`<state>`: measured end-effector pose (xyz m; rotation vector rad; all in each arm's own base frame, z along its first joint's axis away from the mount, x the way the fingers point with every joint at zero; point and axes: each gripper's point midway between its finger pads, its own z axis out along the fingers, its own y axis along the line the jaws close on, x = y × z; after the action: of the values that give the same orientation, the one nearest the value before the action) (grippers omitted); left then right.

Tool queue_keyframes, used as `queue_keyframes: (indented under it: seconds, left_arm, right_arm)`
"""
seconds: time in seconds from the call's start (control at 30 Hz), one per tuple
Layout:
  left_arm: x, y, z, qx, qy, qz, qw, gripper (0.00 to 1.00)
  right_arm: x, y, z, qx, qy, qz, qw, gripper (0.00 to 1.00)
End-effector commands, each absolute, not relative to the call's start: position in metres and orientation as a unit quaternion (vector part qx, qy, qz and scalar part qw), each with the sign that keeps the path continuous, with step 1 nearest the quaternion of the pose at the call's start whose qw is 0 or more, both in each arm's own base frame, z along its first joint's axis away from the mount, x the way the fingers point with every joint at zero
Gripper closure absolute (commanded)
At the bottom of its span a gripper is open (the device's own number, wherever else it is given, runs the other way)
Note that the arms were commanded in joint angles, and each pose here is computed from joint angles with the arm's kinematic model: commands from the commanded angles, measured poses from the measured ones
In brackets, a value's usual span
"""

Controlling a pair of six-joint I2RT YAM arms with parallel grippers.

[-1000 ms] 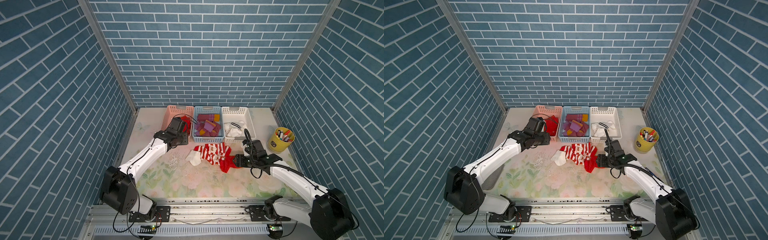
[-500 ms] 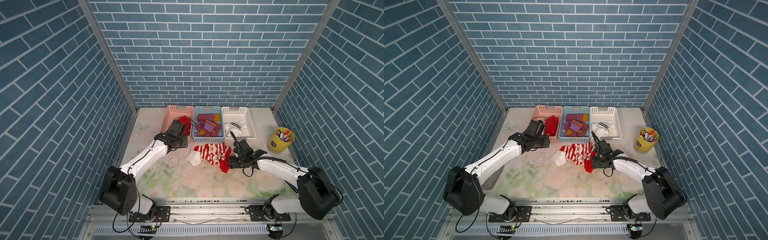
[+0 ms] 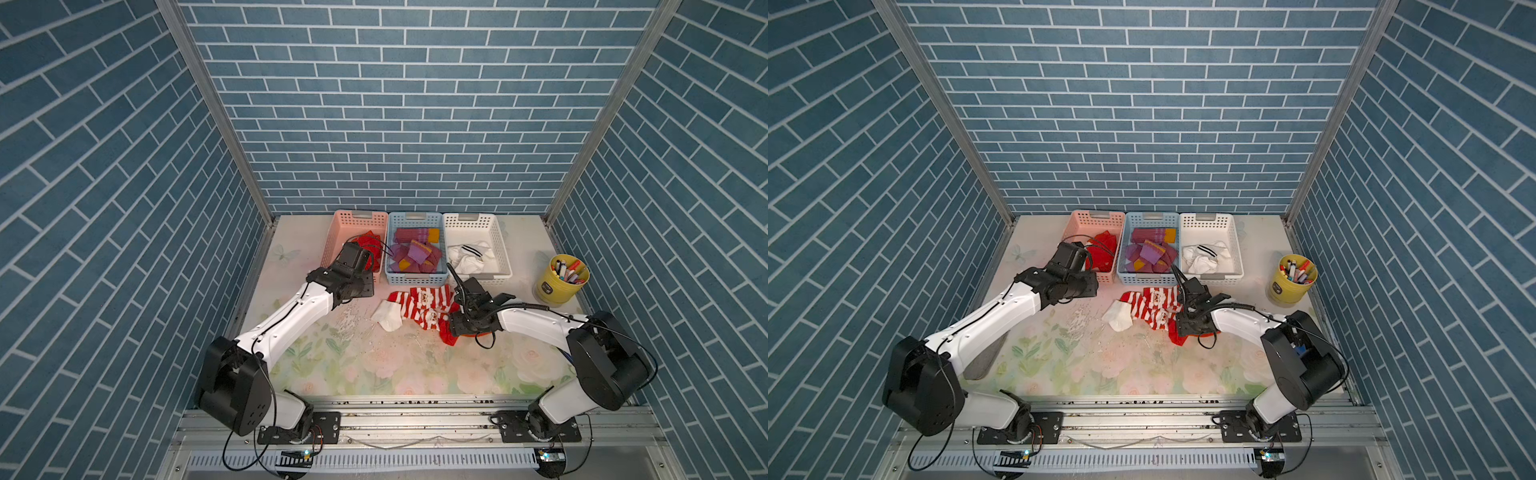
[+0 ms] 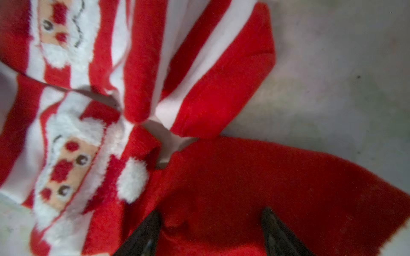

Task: Sort the socks into the basket by color
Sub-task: Pick up the sock at the center of the board.

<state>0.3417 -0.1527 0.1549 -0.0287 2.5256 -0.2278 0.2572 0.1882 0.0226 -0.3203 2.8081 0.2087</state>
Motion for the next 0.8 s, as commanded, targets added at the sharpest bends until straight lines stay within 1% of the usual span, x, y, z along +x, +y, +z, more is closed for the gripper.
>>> queue_keyframes:
  seconds: [0.0,0.07,0.17,0.3,0.43,0.63,0.77]
  left_arm:
    - [0.334,-0.149,0.152,-0.008,0.952,-0.079,0.295,0.52]
    - [0.334,-0.149,0.152,-0.009,0.952,-0.08,0.294,0.52]
    - [0.332,-0.148,0.154,-0.007,0.951,-0.081,0.297,0.52]
    - [0.33,-0.147,0.161,-0.005,0.949,-0.083,0.305,0.52]
    - [0.327,-0.145,0.168,0.0,0.946,-0.085,0.312,0.52]
    - [0.322,-0.141,0.184,0.003,0.94,-0.086,0.33,0.52]
    - [0.317,-0.137,0.193,0.002,0.937,-0.087,0.34,0.52]
  right_arm:
    - [0.26,0.184,0.018,-0.093,0.982,0.054,0.154,0.29]
    - [0.258,0.181,0.016,-0.089,0.983,0.048,0.151,0.32]
    - [0.258,0.18,0.016,-0.087,0.984,0.046,0.15,0.43]
    - [0.258,0.179,0.025,-0.089,0.982,0.049,0.158,0.64]
    - [0.259,0.177,0.038,-0.094,0.98,0.048,0.17,0.8]
    - [0.265,0.177,0.072,-0.104,0.973,0.048,0.2,0.95]
    - [0.273,0.182,0.101,-0.116,0.966,0.057,0.223,1.0]
